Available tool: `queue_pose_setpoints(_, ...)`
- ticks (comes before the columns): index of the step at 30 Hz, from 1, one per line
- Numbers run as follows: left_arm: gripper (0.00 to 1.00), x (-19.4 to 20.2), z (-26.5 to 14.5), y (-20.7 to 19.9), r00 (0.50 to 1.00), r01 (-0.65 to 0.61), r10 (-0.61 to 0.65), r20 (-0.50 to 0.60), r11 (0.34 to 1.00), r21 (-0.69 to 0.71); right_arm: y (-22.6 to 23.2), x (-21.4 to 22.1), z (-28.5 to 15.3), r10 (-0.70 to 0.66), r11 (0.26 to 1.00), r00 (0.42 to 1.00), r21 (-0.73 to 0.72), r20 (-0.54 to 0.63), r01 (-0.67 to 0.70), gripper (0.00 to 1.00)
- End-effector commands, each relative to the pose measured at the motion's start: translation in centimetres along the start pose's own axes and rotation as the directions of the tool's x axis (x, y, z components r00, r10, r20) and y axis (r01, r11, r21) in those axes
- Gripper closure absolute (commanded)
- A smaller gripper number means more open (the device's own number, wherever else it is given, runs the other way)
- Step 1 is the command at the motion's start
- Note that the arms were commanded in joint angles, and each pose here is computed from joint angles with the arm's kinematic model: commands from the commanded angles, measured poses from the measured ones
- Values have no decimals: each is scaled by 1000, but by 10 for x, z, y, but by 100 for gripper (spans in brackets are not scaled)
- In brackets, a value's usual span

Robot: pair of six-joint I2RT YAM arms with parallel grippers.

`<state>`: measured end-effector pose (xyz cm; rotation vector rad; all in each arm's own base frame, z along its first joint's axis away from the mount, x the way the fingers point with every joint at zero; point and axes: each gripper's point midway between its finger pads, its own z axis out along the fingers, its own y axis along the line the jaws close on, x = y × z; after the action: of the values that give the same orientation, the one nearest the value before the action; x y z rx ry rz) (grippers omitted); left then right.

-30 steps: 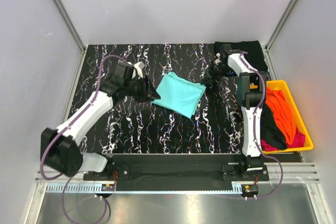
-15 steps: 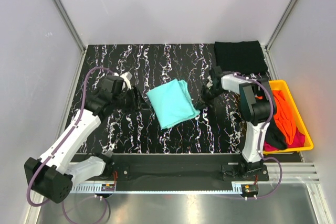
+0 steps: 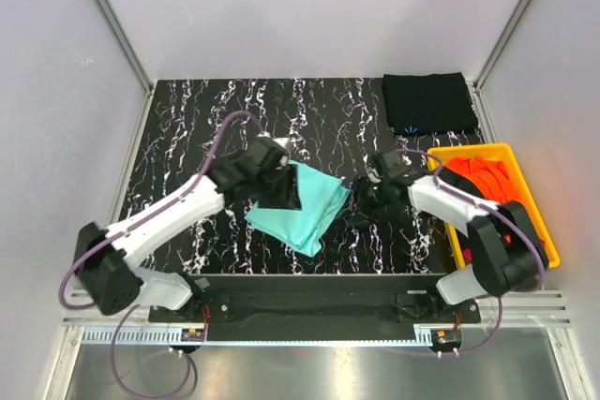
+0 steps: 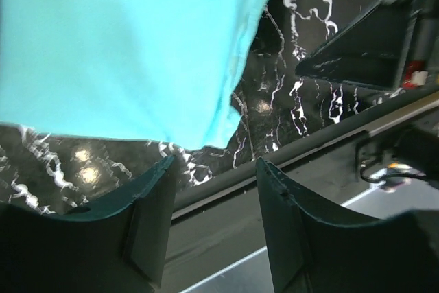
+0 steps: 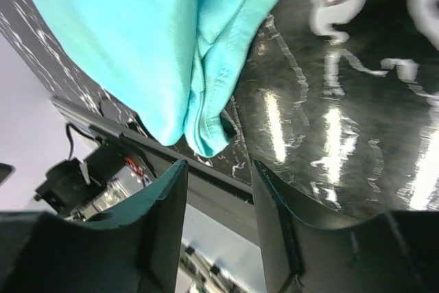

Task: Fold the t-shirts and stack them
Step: Fold the tshirt

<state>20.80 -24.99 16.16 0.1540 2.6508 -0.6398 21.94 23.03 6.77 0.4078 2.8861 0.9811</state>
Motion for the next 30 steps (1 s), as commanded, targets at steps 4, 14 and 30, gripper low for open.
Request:
queue_pose_setpoints(4, 49, -21, 33, -42, 951, -277, 293, 97, 949, -154, -26, -4, -26, 83, 994, 995, -76, 47, -79, 49)
queue_pose_setpoints(14, 56, -8, 108, -44, 896, -436, 441, -42, 860, -265, -37, 5, -38, 168, 971, 985, -176, 23, -162, 48)
queue_pose_setpoints(30, 58, -6, 144, -25, 870, -487, 481, -111, 800, -350, -38, 11, -31, 187, 959, 982, -217, -5, -184, 49)
